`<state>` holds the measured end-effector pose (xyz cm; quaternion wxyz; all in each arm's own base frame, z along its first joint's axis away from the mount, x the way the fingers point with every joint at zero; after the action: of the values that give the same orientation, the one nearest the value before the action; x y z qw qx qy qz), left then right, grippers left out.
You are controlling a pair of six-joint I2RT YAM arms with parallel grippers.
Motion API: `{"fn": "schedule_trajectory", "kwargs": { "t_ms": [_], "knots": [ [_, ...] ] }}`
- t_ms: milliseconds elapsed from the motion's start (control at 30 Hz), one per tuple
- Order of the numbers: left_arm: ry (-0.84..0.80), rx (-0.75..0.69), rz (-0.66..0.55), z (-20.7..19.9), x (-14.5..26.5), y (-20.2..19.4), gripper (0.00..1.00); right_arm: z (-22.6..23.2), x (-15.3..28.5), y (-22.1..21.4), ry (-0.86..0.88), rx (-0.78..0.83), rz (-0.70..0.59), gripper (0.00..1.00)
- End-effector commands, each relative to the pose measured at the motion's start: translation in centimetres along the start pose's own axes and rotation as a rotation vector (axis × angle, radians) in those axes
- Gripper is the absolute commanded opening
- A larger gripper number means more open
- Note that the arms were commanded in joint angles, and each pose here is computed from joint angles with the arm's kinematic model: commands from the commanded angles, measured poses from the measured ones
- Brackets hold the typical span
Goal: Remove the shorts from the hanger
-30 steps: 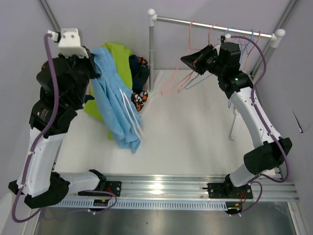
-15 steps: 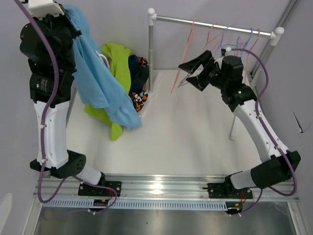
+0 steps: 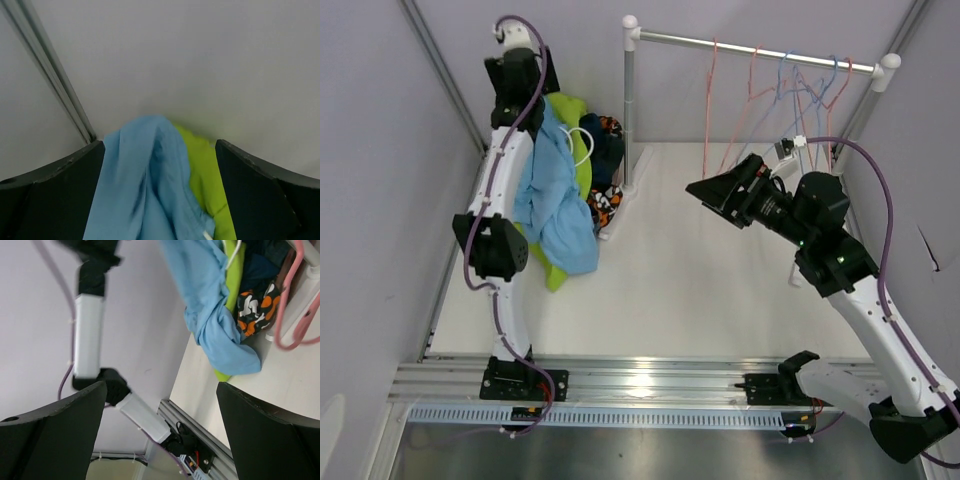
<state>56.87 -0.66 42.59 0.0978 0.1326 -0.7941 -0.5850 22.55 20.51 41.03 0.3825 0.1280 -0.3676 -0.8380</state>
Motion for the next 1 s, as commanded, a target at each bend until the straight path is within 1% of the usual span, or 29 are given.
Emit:
{"fn": "schedule_trajectory", "kwargs": {
  "t_ms": [0, 33, 67, 100, 133, 167, 200, 233, 267, 300, 333, 367, 400, 433, 467, 533, 567, 600, 633, 667, 733, 767, 833, 867, 933, 967],
  "knots": [
    [0.033, 0.045, 0.208, 1.0, -0.7, -5.5, 0.99, 2.5, 1.4, 1.3, 0.076, 0.09, -0.066, 0.99],
    [0.035, 0.048, 0.242, 1.0, -0.4, -6.2, 0.99, 2.6, 1.5, 1.3, 0.08, 0.095, -0.071, 0.99],
    [0.031, 0.053, 0.262, 0.9, 0.1, -6.0, 0.99, 2.7, 1.6, 1.4, 0.081, 0.104, -0.079, 0.99],
    [0.018, 0.076, 0.274, 0.7, 1.4, -5.2, 0.99, 3.0, 1.7, 1.4, 0.091, 0.109, -0.084, 0.99],
    [-0.029, 0.089, 0.274, 0.0, 2.5, -4.1, 0.99, 3.3, 1.8, 1.4, 0.102, 0.115, -0.086, 0.99],
    [-0.035, 0.061, 0.334, 0.2, 3.6, -6.2, 0.99, 3.6, 1.8, 1.5, 0.112, 0.125, -0.091, 0.99],
    [-0.093, 0.094, 0.256, -0.7, 6.1, -1.7, 0.99, 3.9, 1.9, 1.5, 0.12, 0.133, -0.096, 0.99],
    [-0.13, 0.095, 0.248, -1.1, 7.6, -0.7, 0.99, 4.2, 2.0, 1.5, 0.13, 0.142, -0.097, 0.99],
    [-0.119, 0.071, 0.293, -0.5, 8.8, -2.3, 0.99, 4.3, 2.1, 1.6, 0.122, 0.147, -0.102, 0.99],
    [-0.161, 0.094, 0.239, -1.0, 11.9, 1.1, 0.99, 4.7, 2.4, 2.0, 0.127, 0.165, -0.115, 0.99],
    [-0.169, 0.093, 0.226, -0.9, 13.5, 1.9, 0.99, 5.0, 2.7, 2.1, 0.135, 0.179, -0.121, 0.99],
    [-0.171, 0.052, 0.29, -0.7, 15.0, -0.7, 0.99, 5.1, 2.9, 2.3, 0.132, 0.194, -0.134, 0.99],
    [-0.187, 0.053, 0.289, -0.5, 16.6, -0.2, 0.99, 5.0, 3.2, 2.4, 0.118, 0.224, -0.148, 1.0],
    [-0.235, 0.072, 0.241, -0.1, 19.7, 2.5, 0.99, 5.0, 4.0, 2.4, 0.104, 0.239, -0.168, 0.99],
    [-0.228, 0.03, 0.313, 0.6, 21.2, -0.9, 0.99, 4.8, 4.5, 2.6, 0.082, 0.258, -0.192, 0.99],
    [-0.246, 0.047, 0.312, 1.6, 24.3, -0.6, 0.99, 3.5, 5.6, 2.6, -0.004, 0.312, -0.222, 0.99],
    [-0.271, 0.06, 0.351, 3.2, 27.0, -2.4, 0.99, 2.8, 5.9, 2.5, -0.049, 0.321, -0.223, 0.98],
    [-0.306, 0.083, 0.349, 3.6, 28.4, -2.4, 0.99, 1.9, 6.3, 2.8, -0.122, 0.33, -0.241, 0.98],
    [-0.343, 0.097, 0.347, 4.0, 29.7, -2.4, 0.99, 1.2, 6.7, 2.3, -0.155, 0.376, -0.205, 0.99],
    [-0.364, 0.102, 0.365, 5.7, 31.8, -4.0, 0.99, 1.1, 7.1, 2.0, -0.151, 0.406, -0.192, 0.99],
    [-0.421, 0.111, 0.351, 6.7, 34.1, -4.0, 0.99, 0.8, 7.5, 1.2, -0.15, 0.43, -0.157, 0.99],
    [-0.425, 0.115, 0.337, 8.1, 35.6, -4.7, 0.99, 1.0, 7.9, 1.1, -0.14, 0.438, -0.159, 0.99],
    [-0.433, 0.114, 0.303, 9.3, 36.8, -4.5, 0.99, 1.2, 8.3, 0.8, -0.117, 0.45, -0.159, 0.99],
    [-0.42, 0.09, 0.313, 10.1, 37.1, -5.6, 0.99, 1.1, 8.4, 0.7, -0.117, 0.454, -0.16, 0.99],
    [-0.396, 0.086, 0.268, 11.6, 38.1, -5.3, 0.99, 1.4, 8.9, 0.6, -0.101, 0.467, -0.167, 0.99],
    [-0.378, 0.061, 0.297, 12.3, 38.1, -6.9, 0.99, 1.4, 9.1, 0.6, -0.101, 0.471, -0.167, 0.99]
  ]
}}
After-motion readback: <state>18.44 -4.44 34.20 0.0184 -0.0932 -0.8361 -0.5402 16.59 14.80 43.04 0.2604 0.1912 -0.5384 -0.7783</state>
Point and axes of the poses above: each gripper's point midway between its finger pads, its own x axis back along the fingers, its own z axis along the line the jaws close on, y = z × x, the point moved 4 cm from there along x, back along the fingers, and after that the axes turned 14 degrees about x, right-handed, at the moved point
